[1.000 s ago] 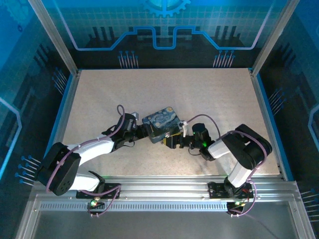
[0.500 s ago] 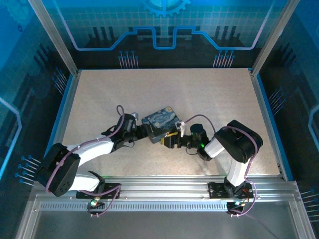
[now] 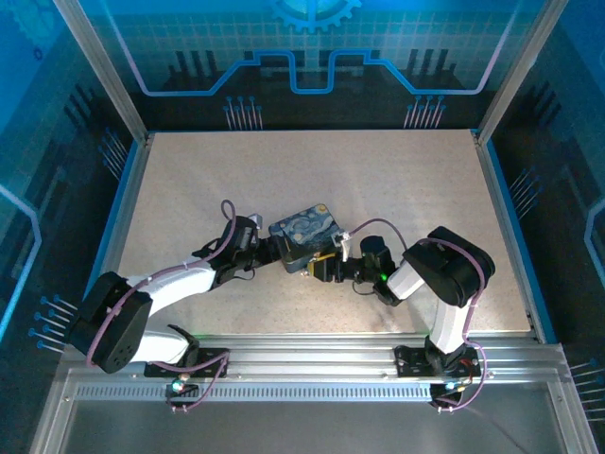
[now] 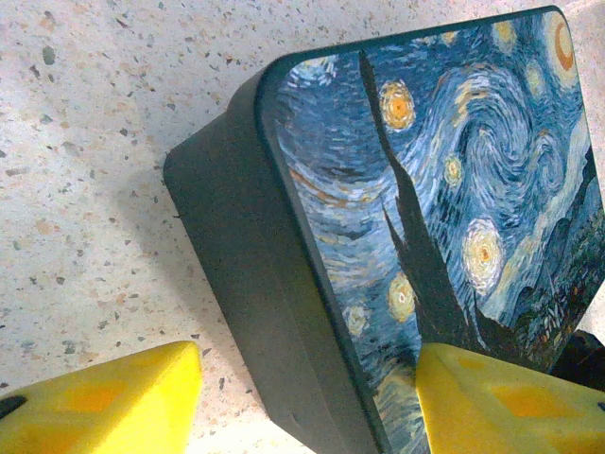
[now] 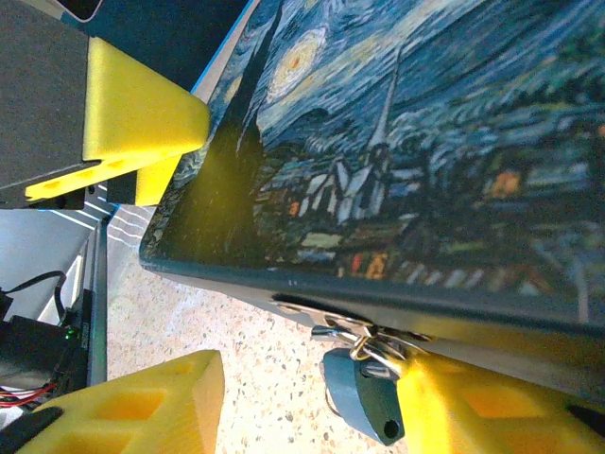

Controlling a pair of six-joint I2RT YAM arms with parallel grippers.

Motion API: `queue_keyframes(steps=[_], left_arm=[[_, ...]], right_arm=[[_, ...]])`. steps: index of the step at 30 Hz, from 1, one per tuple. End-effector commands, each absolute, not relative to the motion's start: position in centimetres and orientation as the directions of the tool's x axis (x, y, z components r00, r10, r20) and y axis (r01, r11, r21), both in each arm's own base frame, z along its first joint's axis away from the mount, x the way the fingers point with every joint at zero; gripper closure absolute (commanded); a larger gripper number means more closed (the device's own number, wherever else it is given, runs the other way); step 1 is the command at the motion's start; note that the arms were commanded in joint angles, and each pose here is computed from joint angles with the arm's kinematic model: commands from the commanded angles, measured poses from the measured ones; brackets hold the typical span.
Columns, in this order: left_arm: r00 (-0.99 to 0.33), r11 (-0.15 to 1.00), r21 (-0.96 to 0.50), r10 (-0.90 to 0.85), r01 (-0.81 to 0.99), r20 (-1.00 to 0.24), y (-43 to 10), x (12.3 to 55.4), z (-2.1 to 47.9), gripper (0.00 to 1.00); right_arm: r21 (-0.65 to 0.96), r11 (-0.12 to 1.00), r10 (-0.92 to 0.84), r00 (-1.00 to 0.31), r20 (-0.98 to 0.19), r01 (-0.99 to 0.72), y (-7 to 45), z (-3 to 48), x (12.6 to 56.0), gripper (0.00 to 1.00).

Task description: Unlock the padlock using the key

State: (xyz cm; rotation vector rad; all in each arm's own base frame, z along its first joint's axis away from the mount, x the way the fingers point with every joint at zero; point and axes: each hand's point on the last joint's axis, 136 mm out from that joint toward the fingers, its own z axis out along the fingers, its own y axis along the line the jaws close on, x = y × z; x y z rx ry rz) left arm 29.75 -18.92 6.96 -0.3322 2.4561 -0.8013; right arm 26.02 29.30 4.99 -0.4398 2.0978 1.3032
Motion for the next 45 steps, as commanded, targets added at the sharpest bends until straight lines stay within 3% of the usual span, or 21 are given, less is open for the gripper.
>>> queue_keyframes(steps=[1,26,45], left_arm=[[-0.863,0.829,-0.541,-0.369,-0.139,-0.344,-17.7,27.5,4.0,0.37],[-0.861,0.833,-0.533,-0.375,-0.151,-0.343,-17.4,27.5,3.8,0.37],[-0.866,0.835,-0.525,-0.377,-0.163,-0.33,-17.0,26.6,2.9,0.37]], right_arm=[[0.67,0.421,0.024,-0.731,-0.682,-0.611,29.9,5.5,25.6,0.51],[0.683,0.477,0.034,-0.765,-0.643,-0.553,28.8,4.2,26.1,0.89],[0.747,0.483,0.162,-0.792,-0.588,-0.456,26.6,4.7,27.0,0.93]])
